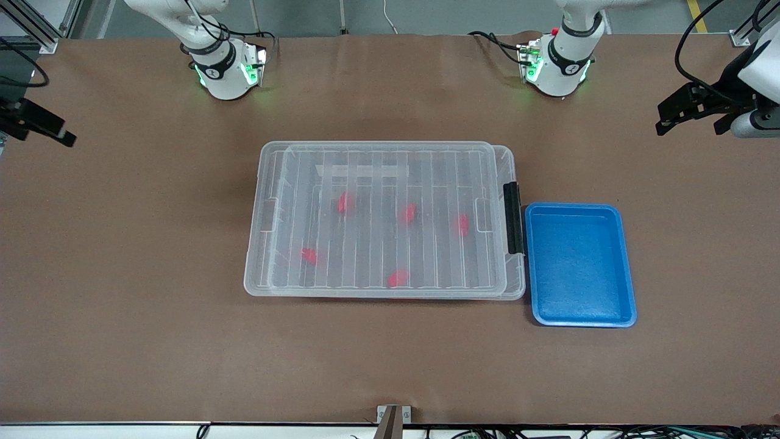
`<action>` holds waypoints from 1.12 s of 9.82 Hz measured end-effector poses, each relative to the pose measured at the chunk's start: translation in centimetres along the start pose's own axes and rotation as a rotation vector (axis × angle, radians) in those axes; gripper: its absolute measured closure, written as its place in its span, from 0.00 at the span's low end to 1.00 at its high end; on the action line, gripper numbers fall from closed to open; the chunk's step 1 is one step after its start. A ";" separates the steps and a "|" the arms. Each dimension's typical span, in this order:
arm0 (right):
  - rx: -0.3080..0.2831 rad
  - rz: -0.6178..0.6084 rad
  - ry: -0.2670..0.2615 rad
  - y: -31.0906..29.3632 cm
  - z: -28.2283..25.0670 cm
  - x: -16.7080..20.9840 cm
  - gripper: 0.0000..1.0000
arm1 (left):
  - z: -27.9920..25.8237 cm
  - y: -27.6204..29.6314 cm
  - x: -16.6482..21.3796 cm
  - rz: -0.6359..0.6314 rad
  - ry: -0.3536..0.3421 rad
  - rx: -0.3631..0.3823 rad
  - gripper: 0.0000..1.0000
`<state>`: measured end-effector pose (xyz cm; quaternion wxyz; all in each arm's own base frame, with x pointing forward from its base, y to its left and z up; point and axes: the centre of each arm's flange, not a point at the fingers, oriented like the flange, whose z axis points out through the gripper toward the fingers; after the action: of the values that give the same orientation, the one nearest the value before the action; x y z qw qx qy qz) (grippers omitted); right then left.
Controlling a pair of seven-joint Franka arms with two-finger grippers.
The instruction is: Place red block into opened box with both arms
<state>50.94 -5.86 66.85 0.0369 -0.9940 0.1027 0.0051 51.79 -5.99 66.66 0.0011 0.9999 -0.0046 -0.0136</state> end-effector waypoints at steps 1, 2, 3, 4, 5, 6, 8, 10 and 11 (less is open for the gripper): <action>-0.006 0.005 0.001 0.5 -0.4 0.3 0.00 | -0.1 0.0 0.0 0.000 0.002 0.000 0.00; -0.015 -0.007 -0.005 0.7 0.0 1.0 0.00 | -0.2 0.0 0.0 0.000 0.006 -0.001 0.00; -0.028 -0.021 -0.007 0.5 0.2 1.7 0.00 | -0.4 -0.1 0.0 -0.001 0.008 -0.001 0.00; -0.040 -0.029 -0.007 0.1 0.4 2.0 0.00 | -0.3 -0.2 0.0 -0.003 0.008 -0.001 0.00; -0.043 -0.036 -0.005 -0.1 0.3 2.1 0.00 | -0.3 -0.3 0.0 -0.006 0.008 -0.001 0.00; -0.046 -0.039 -0.006 -0.1 0.2 2.0 0.00 | -0.3 -0.4 0.0 -0.007 0.008 0.001 0.00; -0.050 -0.043 -0.011 -0.1 0.0 1.9 0.00 | -0.3 -0.4 0.0 -0.007 0.008 0.001 0.00; -0.063 -0.107 -0.014 0.1 0.0 1.9 0.00 | 0.0 -0.4 0.2 -0.007 0.002 0.001 0.00; -0.067 -0.118 -0.015 0.2 0.0 2.0 0.00 | 0.1 -0.4 0.3 -0.007 -0.001 0.002 0.00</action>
<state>52.81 -6.46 66.77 0.0044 -0.9989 0.0434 0.0141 52.08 -5.61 66.55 0.0003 0.9999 -0.0013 -0.0139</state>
